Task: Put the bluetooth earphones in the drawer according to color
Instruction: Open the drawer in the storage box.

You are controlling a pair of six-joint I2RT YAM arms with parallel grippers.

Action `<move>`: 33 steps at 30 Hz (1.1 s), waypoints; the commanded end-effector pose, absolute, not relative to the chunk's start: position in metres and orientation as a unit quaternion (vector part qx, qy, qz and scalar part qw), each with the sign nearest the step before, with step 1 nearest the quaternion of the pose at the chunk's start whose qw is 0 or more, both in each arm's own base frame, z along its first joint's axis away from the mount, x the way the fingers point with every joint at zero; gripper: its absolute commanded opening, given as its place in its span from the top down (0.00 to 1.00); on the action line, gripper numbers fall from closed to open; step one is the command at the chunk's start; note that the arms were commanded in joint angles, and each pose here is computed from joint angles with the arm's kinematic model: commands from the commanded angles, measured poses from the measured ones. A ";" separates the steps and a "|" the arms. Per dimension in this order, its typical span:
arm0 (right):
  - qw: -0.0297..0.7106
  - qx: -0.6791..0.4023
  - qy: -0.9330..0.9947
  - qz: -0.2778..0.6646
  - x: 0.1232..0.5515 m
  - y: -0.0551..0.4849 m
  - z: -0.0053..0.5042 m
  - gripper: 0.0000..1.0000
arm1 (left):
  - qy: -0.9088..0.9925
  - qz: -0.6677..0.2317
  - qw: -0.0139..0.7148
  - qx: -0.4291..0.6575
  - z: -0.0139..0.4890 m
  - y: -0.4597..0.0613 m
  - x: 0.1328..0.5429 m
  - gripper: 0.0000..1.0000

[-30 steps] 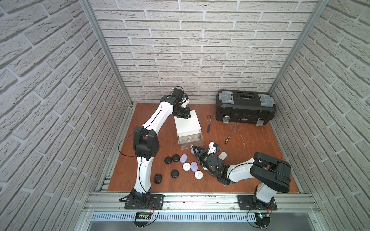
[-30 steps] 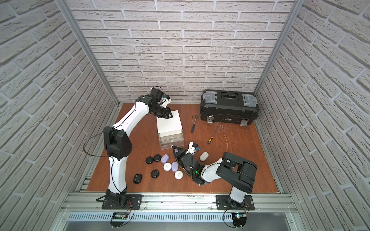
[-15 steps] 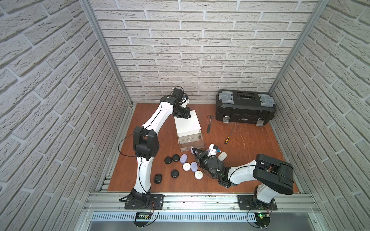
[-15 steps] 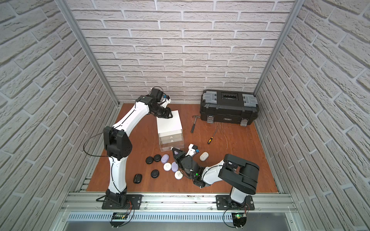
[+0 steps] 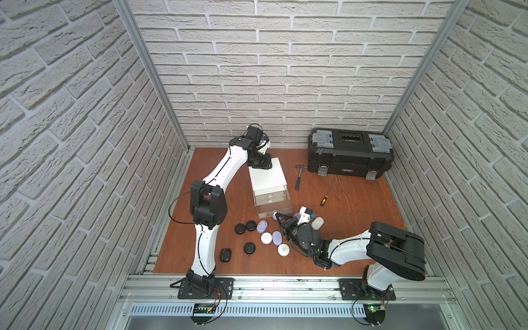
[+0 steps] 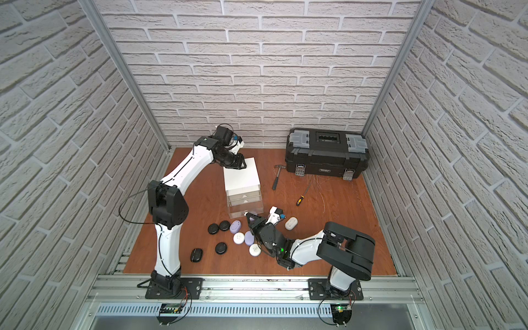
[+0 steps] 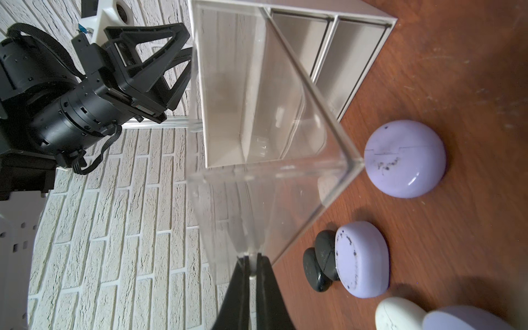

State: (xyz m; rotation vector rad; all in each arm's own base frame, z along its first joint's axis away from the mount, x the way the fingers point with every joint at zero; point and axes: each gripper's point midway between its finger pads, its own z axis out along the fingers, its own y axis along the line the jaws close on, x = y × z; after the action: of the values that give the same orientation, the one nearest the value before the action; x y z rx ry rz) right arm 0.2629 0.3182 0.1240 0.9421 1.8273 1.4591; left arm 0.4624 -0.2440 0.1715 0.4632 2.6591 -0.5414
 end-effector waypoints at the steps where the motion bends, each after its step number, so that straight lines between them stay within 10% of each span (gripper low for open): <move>1: 0.225 0.380 0.698 0.563 0.241 0.327 0.114 0.97 | 0.979 -0.138 0.051 0.145 0.094 -0.223 0.421 0.60; 33: 0.257 0.266 0.778 0.507 0.215 0.306 0.153 0.37 | 0.974 -0.141 0.093 0.153 0.127 -0.228 0.426 0.46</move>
State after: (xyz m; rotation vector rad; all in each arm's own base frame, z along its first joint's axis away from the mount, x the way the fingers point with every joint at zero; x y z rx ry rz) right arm 0.2298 0.3102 0.1490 0.7736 2.0209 1.4109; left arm 0.4603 -0.2482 0.1754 0.4736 2.6484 -0.5379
